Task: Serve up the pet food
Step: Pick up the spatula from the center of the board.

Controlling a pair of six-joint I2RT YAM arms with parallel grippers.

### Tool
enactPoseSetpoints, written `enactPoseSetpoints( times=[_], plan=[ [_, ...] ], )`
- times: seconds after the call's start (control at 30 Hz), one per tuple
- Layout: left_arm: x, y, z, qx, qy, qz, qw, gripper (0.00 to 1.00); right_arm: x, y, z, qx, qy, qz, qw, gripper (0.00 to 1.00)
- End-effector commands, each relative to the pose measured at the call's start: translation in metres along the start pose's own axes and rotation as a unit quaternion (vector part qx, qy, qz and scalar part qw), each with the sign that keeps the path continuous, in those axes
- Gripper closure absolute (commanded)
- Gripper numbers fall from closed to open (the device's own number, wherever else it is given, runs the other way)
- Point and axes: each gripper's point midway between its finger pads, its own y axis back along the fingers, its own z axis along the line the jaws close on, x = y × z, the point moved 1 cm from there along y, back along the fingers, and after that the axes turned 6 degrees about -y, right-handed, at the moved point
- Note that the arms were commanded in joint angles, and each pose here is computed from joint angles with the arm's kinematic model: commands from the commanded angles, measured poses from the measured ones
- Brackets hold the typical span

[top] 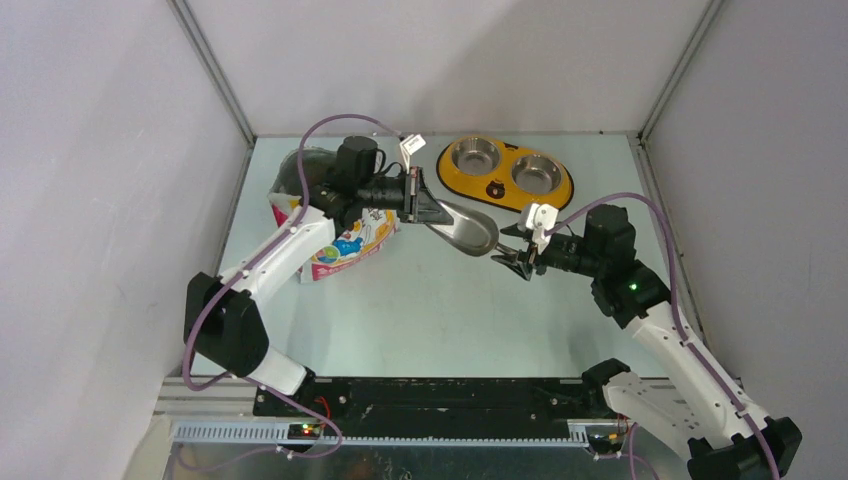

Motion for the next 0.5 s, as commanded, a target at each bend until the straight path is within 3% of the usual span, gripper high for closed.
enactPoseSetpoints(
  times=[0.0, 0.1, 0.2, 0.37, 0.47],
  plan=[
    [-0.015, -0.001, -0.018, 0.019, -0.04, -0.01, 0.999, 1.0, -0.007, -0.006, -0.005, 0.007, 0.016, -0.01, 1.0, 0.48],
    [-0.016, -0.001, -0.018, 0.015, -0.041, -0.012, 0.999, 1.0, -0.006, -0.007, -0.006, 0.008, 0.017, -0.008, 1.0, 0.57],
    [-0.015, -0.001, -0.017, 0.012, -0.041, -0.014, 0.999, 1.0, -0.005, -0.008, -0.008, 0.014, 0.016, -0.006, 1.0, 0.78],
    [-0.017, 0.0, -0.017, 0.004, -0.044, -0.02, 0.999, 1.0, -0.005, -0.008, -0.015, 0.032, 0.013, -0.004, 0.999, 0.99],
    [-0.017, 0.001, -0.017, 0.0, -0.046, -0.023, 0.999, 1.0, -0.007, -0.007, -0.021, 0.053, 0.012, -0.006, 0.999, 1.0]
  ],
)
